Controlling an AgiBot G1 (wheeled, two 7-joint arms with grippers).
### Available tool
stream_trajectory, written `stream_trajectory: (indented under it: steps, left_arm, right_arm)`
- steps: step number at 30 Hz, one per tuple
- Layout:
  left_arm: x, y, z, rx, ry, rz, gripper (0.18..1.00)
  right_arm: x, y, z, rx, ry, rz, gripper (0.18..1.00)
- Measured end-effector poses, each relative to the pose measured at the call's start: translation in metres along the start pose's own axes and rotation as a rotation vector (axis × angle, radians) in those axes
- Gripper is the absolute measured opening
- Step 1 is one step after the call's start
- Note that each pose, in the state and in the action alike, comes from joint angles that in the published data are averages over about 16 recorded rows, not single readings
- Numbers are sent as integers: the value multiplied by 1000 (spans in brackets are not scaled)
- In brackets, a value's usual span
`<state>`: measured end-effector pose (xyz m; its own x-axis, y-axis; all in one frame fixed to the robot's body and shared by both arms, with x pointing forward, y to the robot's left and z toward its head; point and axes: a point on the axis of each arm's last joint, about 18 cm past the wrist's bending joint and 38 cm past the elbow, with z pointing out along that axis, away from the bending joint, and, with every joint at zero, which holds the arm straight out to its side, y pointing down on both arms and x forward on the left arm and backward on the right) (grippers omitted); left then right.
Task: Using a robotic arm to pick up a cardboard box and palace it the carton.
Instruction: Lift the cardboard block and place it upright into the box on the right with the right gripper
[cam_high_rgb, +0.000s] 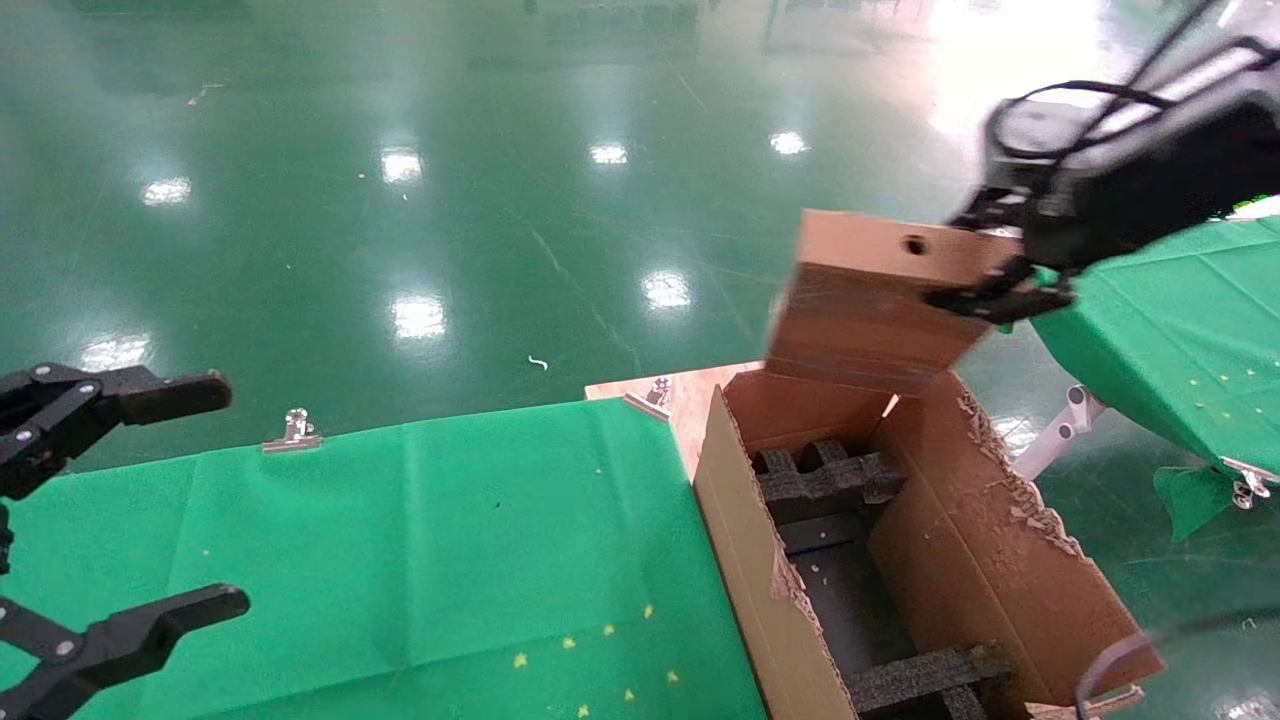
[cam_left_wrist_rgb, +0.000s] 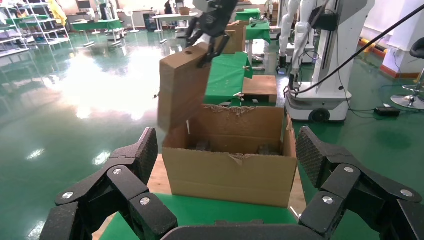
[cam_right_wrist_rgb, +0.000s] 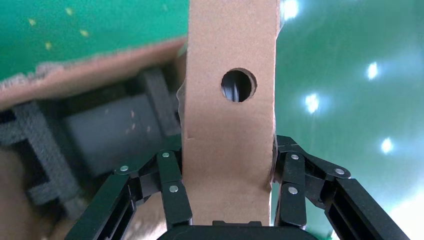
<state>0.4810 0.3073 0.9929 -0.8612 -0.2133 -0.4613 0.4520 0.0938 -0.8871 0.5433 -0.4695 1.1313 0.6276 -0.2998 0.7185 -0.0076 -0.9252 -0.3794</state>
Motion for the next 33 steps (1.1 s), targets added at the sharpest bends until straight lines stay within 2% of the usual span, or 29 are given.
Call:
stream_trajectory:
  steps: [5, 10, 17, 24, 29, 33]
  left_arm:
    - [0, 0, 0, 0, 0, 0, 1001]
    - [0, 0, 0, 0, 0, 0, 1001]
    - [0, 0, 0, 0, 0, 0, 1001]
    - [0, 0, 0, 0, 0, 0, 1001]
    - [0, 0, 0, 0, 0, 0, 1001]
    - [0, 0, 0, 0, -1, 0, 1001]
  right_arm:
    - [-13, 30, -7, -42, -7, 73, 411]
    - [-28, 47, -10, -65, -22, 124, 410]
    - [-42, 53, -9, -71, -43, 153, 409]
    - [-45, 56, -5, -76, -37, 193, 408]
    - [-45, 60, 5, -94, -13, 280, 408]
    - [-49, 67, 16, -117, 7, 390, 408]
